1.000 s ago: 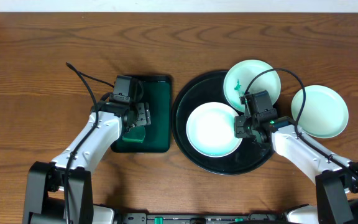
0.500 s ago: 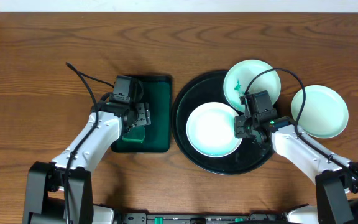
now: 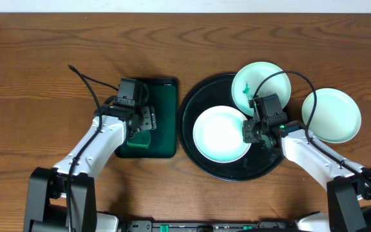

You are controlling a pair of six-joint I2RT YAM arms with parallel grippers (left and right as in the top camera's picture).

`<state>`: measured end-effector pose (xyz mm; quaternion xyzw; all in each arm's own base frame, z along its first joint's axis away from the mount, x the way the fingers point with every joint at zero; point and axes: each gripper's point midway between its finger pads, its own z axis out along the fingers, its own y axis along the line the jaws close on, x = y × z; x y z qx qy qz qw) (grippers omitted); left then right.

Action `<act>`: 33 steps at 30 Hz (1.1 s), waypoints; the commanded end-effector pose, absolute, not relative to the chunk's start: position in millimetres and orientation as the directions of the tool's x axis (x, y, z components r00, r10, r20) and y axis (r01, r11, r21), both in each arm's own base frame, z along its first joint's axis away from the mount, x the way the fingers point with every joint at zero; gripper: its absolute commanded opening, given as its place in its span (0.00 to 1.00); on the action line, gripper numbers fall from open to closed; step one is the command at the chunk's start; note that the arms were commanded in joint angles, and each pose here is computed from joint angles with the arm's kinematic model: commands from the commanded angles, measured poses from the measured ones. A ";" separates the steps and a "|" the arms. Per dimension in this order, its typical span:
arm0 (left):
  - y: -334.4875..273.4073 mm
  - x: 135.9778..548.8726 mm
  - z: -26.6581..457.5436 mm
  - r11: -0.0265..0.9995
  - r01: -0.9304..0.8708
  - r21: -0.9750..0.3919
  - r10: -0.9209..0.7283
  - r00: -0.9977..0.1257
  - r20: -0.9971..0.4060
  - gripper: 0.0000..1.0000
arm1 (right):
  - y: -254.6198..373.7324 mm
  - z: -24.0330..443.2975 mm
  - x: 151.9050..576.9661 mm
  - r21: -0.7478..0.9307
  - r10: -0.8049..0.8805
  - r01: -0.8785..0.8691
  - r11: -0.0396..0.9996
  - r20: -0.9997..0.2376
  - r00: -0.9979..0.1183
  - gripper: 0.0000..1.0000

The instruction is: Clean dirty plates on tray and stack at the side

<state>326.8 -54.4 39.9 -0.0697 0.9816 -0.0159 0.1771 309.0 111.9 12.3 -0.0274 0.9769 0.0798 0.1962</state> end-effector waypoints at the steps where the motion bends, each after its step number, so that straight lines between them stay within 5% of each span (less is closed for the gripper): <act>1: -50.9 326.5 38.0 0.990 -0.134 -0.041 -0.140 -0.929 -0.344 0.80 | 119.8 9.3 306.3 0.175 -0.035 -0.109 0.979 -0.377 -0.926 0.01; 14: -52.3 326.6 38.0 0.989 -0.140 -0.051 -0.149 -0.928 -0.343 0.80 | 120.1 9.6 306.8 0.176 -0.035 -0.109 0.978 -0.379 -0.925 0.01; 19: -48.5 353.1 71.5 0.984 -0.156 -0.092 -0.180 -0.879 -0.442 0.80 | 119.8 9.2 306.0 0.175 -0.035 -0.108 0.979 -0.376 -0.926 0.01; 26: 5.4 383.9 171.9 0.949 -0.269 -0.166 -0.309 -0.689 -0.656 0.80 | 119.9 9.2 306.0 0.175 -0.036 -0.109 0.979 -0.376 -0.926 0.01; 33: 83.2 365.9 240.8 0.880 -0.423 -0.218 -0.419 -0.473 -0.775 0.80 | 119.8 9.3 306.2 0.175 -0.035 -0.108 0.979 -0.376 -0.926 0.05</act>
